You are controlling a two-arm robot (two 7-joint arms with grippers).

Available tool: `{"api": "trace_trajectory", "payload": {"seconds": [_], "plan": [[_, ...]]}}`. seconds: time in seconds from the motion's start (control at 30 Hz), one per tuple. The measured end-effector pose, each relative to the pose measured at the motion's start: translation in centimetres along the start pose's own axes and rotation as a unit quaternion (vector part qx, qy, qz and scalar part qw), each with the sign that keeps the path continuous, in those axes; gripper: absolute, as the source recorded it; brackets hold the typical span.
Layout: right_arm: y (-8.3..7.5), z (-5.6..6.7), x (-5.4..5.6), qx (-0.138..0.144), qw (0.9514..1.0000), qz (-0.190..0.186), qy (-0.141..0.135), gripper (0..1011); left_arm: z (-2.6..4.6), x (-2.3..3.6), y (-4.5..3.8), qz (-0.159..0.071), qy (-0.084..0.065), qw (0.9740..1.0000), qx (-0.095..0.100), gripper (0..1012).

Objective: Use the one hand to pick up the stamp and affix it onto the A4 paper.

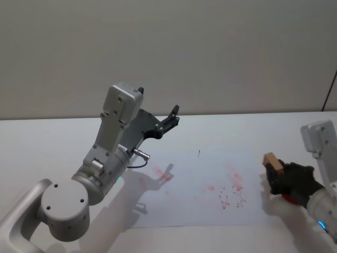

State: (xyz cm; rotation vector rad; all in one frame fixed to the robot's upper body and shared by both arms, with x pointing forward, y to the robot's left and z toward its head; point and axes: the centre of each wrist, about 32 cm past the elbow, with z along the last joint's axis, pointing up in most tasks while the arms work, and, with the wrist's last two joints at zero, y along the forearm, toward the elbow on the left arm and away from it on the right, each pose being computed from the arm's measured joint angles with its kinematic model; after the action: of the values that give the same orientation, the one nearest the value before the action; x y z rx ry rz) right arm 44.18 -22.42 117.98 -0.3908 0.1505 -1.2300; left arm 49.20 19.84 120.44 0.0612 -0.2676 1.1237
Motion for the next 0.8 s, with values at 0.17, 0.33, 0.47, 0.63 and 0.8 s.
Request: {"api": "trace_trajectory", "payload": {"seconds": [0.17, 0.33, 0.47, 0.63, 0.8], "plan": [[1.1, 0.8, 0.1, 0.010, 0.9996, 0.026, -0.010, 217, 0.00, 0.00, 0.00, 0.000, 0.000, 1.0000, 0.000, 1001], [2.6, 1.4, 0.4, 0.009, 0.9983, 0.055, -0.018, 217, 0.00, 0.00, 0.00, 0.000, 0.000, 1.0000, 0.000, 1001], [4.2, 1.7, 0.7, -0.002, 0.9967, 0.078, -0.020, 217, 0.00, 0.00, 0.00, 0.000, 0.000, 1.0000, 0.000, 1001], [5.9, 1.9, 1.1, -0.019, 0.9954, 0.092, -0.019, 217, 0.00, 0.00, 0.00, 0.000, 0.000, 1.0000, 0.000, 1001], [7.4, 2.1, 1.4, -0.038, 0.9941, 0.100, -0.018, 217, 0.00, 0.00, 0.00, 0.000, 0.000, 1.0000, 0.000, 1001]]}}
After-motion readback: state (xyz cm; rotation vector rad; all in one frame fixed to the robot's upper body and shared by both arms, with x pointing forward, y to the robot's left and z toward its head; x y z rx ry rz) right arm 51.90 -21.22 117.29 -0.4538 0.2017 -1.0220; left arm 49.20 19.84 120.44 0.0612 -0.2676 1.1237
